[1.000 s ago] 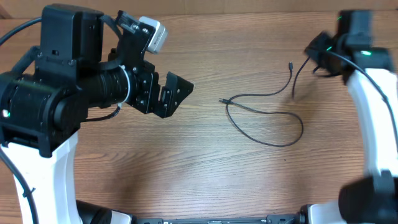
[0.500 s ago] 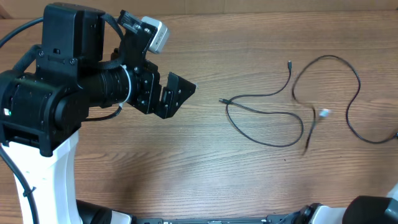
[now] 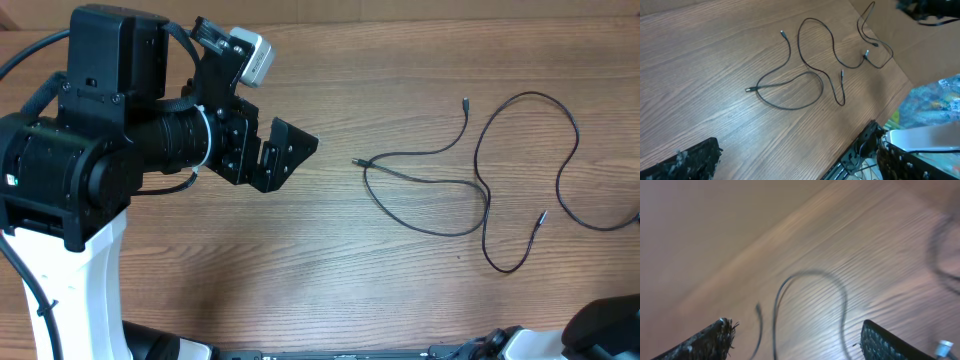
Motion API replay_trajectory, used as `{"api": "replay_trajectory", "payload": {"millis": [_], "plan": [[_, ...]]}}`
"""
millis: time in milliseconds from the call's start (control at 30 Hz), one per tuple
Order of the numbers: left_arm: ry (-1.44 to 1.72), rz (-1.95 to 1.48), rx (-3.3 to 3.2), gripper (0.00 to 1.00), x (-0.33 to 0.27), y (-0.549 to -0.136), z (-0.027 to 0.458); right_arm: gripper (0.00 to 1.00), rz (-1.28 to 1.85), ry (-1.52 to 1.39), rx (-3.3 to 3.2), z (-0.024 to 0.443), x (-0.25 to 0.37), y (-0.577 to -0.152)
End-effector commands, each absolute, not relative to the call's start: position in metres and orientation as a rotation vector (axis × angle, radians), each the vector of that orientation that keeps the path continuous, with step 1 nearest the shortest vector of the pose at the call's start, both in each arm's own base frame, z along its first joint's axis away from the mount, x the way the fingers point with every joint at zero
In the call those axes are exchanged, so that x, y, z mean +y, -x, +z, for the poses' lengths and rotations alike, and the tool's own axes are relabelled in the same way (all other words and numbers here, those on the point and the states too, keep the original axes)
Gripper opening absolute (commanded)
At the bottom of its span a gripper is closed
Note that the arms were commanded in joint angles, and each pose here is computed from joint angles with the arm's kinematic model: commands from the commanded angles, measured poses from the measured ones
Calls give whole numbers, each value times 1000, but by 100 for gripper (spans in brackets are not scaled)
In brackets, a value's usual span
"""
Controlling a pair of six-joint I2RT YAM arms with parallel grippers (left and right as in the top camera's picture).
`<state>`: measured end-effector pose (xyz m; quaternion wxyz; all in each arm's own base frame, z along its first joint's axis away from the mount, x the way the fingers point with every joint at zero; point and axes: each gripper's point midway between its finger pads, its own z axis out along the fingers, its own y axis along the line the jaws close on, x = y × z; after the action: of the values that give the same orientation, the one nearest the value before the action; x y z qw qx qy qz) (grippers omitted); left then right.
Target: Untangle cables
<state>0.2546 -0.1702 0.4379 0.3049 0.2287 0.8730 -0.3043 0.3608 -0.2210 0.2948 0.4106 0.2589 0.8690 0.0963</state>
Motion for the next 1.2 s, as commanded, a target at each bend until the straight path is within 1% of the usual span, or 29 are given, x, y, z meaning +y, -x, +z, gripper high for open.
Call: {"api": "replay_trajectory", "payload": {"millis": [0, 100, 267, 433, 533, 633, 767, 967, 1033, 1100, 1167], "plan": [[-621, -829, 2295, 100, -172, -250, 442, 81, 328, -293, 2299, 278, -166, -373], [-634, -854, 2287, 100, -174, -247, 443, 80, 365, -168, 2409, 248, -138, -371], [-636, -858, 2285, 100, -175, -247, 444, 80, 397, -154, 2596, 187, -113, -362], [-645, -854, 2279, 100, -175, -247, 444, 81, 555, -126, 2646, 146, -75, -354], [-645, -854, 2277, 100, -175, -248, 444, 81, 646, -153, 2671, 128, -53, -349], [-645, -855, 2280, 100, -175, -247, 444, 81, 652, -171, 2726, 105, -39, -340], [-644, -856, 2282, 100, -175, -247, 444, 74, 615, -281, 2772, 82, -35, -334], [-649, -867, 2278, 100, -176, -246, 444, 74, 566, -427, 2809, 59, -40, -322], [-649, -867, 2278, 100, -176, -246, 444, 48, 567, -429, 2812, 59, -39, -322], [-655, -863, 2275, 100, -176, -246, 444, 37, 571, -439, 2819, 58, -39, -320], [-657, -863, 2275, 100, -176, -246, 444, 35, 579, -476, 2823, 58, -38, -318]]}}
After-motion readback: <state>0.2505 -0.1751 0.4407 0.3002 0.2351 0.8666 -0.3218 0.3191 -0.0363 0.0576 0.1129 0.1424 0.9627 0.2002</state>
